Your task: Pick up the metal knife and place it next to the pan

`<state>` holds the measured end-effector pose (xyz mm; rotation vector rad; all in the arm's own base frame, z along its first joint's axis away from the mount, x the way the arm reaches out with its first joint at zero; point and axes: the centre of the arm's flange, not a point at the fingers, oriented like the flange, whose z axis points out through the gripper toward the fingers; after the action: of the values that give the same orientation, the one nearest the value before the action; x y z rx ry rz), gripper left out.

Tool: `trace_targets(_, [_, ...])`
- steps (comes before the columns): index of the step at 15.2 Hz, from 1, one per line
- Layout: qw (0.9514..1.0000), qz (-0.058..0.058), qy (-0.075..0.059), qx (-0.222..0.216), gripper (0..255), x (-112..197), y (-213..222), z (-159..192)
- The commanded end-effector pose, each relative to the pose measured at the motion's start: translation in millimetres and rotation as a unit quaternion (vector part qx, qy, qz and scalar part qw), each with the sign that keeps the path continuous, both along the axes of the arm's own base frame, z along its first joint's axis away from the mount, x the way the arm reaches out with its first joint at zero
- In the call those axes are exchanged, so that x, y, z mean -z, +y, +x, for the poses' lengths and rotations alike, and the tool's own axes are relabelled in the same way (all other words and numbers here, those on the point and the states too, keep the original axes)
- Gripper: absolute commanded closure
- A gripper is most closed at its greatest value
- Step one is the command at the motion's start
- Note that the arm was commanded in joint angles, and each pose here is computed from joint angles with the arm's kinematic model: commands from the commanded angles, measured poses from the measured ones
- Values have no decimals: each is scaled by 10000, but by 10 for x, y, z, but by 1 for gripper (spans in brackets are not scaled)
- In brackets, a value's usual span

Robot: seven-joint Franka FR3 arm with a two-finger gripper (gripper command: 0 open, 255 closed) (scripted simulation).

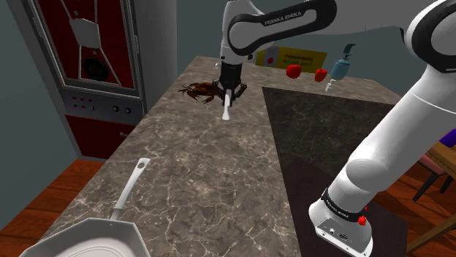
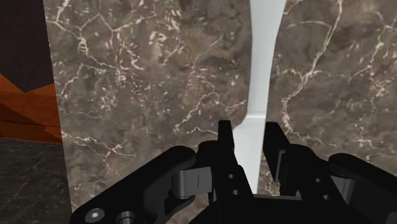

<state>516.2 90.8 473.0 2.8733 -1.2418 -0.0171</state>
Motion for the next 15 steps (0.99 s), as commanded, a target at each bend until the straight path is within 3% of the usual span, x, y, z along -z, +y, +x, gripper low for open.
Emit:
trace_targets(1, [10000,-1,-1,1,255,-9,160,-194])
trace_targets(15, [10000,-1,-1,1,255,-14,1261,-1677])
